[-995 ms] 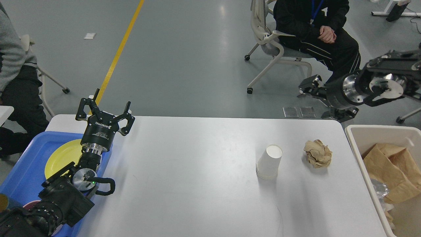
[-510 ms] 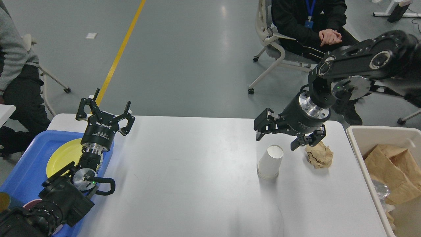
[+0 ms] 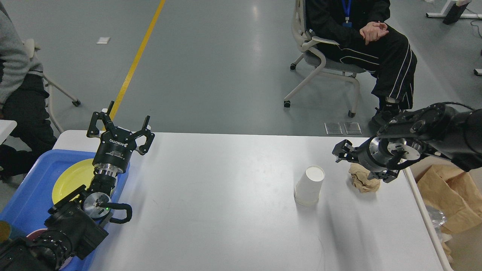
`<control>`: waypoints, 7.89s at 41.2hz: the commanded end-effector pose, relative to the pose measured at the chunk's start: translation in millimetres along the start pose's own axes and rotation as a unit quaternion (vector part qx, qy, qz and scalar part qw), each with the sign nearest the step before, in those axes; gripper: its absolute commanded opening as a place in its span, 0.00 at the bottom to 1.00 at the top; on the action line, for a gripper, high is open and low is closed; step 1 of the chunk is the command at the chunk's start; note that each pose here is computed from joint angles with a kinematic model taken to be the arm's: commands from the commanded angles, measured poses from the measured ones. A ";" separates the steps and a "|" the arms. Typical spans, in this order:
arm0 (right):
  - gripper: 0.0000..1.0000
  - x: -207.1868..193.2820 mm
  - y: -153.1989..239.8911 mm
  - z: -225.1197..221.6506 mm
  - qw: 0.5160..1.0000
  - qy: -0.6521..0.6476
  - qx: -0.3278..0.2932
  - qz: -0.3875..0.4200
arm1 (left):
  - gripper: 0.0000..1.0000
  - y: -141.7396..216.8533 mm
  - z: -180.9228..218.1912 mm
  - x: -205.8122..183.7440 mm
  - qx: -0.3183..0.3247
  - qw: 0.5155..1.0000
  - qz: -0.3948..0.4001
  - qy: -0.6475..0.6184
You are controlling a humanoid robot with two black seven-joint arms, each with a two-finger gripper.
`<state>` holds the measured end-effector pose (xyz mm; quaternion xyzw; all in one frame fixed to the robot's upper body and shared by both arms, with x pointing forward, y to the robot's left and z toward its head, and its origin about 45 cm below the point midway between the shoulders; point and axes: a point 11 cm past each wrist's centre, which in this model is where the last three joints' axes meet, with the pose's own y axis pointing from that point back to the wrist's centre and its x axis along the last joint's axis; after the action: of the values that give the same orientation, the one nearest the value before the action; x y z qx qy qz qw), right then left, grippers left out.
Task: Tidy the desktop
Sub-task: 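Move the right gripper to the crumpled paper ball and grasp it, then lift the paper ball, carry it into the white bin, release, then move the right gripper to the white paper cup and grasp it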
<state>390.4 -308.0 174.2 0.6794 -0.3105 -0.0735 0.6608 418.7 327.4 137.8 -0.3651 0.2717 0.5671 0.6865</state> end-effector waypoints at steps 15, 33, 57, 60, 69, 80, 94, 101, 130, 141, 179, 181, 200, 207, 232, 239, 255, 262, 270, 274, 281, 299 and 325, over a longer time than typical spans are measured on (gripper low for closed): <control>1.00 4.3 -77.5 54.8 0.987 -0.090 -0.044 0.122 | 0.99 0.0 0.0 0.0 0.000 1.000 0.000 0.000; 0.98 -10.2 -102.2 43.9 0.979 -0.150 -0.012 0.138 | 0.99 0.0 0.0 0.0 0.000 1.000 0.000 0.000; 1.00 -22.7 -115.8 47.0 0.978 -0.161 -0.013 0.134 | 0.99 0.0 0.0 0.0 0.000 1.000 0.000 0.000; 1.00 -23.3 -116.0 46.4 0.978 -0.160 -0.014 0.133 | 0.99 0.0 0.0 0.2 0.000 1.000 0.001 0.000; 0.82 -24.2 -116.5 45.9 0.978 -0.158 -0.015 0.137 | 0.99 0.0 0.0 0.0 0.000 1.000 0.000 0.000; 0.00 -20.9 -115.8 45.6 0.978 -0.147 -0.012 0.150 | 0.99 0.0 0.0 0.0 0.000 1.000 0.000 0.000; 0.00 -20.5 -115.8 46.6 0.974 -0.150 -0.016 0.171 | 0.99 0.0 0.0 0.0 0.000 1.000 0.000 0.000; 0.00 -19.5 -115.1 47.8 0.974 -0.149 -0.018 0.171 | 0.99 0.0 0.0 0.0 0.000 1.000 0.000 0.000; 0.00 51.4 58.8 21.6 0.995 -0.032 0.041 0.080 | 0.99 0.0 0.0 0.0 0.000 1.000 0.000 0.000; 0.00 5.7 216.8 -53.6 0.971 0.148 0.144 -0.118 | 0.99 0.0 0.0 0.0 0.000 1.000 0.000 0.000; 0.00 81.8 36.0 183.6 0.986 -0.041 -0.132 0.098 | 0.99 0.0 0.0 0.0 0.000 1.000 0.000 0.000; 0.00 73.8 16.3 202.6 0.978 -0.037 -0.162 0.124 | 0.99 0.0 0.0 0.0 0.000 1.000 0.000 0.000; 1.00 19.5 -70.2 265.5 0.945 -0.075 -0.240 0.208 | 0.99 0.0 0.0 0.0 0.000 1.000 0.000 0.000; 1.00 22.7 -68.2 266.7 0.944 -0.080 -0.239 0.213 | 0.99 0.0 0.0 0.0 0.000 1.000 0.000 0.000; 1.00 109.9 -2.1 175.6 0.957 -0.107 -0.136 0.233 | 0.99 0.0 0.0 0.0 0.000 1.000 0.000 0.000; 1.00 92.3 21.0 125.5 0.976 -0.106 -0.086 0.170 | 0.99 0.0 -0.2 0.0 0.001 1.000 0.000 0.000; 1.00 -15.8 105.8 -31.4 0.993 0.103 0.030 0.041 | 0.99 0.0 0.0 0.0 0.000 1.000 0.000 0.000; 1.00 -48.0 106.7 -66.8 0.987 0.147 0.070 0.012 | 0.99 0.0 0.0 0.0 0.000 1.000 0.000 0.000; 1.00 -43.8 49.8 -53.9 0.991 0.120 0.049 0.011 | 0.99 0.0 0.0 0.0 0.000 1.000 0.000 0.000; 1.00 -43.5 26.3 -62.6 0.994 0.094 0.058 0.014 | 0.99 0.0 0.0 0.0 0.000 1.000 0.000 0.000; 1.00 -58.0 -2.9 -86.5 0.995 0.065 0.074 0.010 | 0.99 0.0 0.0 0.0 0.000 1.000 0.000 0.000; 1.00 -72.4 -28.7 -84.9 0.996 0.065 0.069 0.006 | 0.99 0.0 0.0 0.0 0.000 1.000 0.000 0.000; 1.00 -39.1 -3.9 -93.5 0.995 0.056 0.081 0.033 | 0.99 0.0 0.0 0.0 0.000 1.000 0.000 0.000</control>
<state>405.7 -204.4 164.8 0.7269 -0.2977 0.0097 0.6188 418.8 327.5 137.8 -0.3651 0.2717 0.5672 0.6864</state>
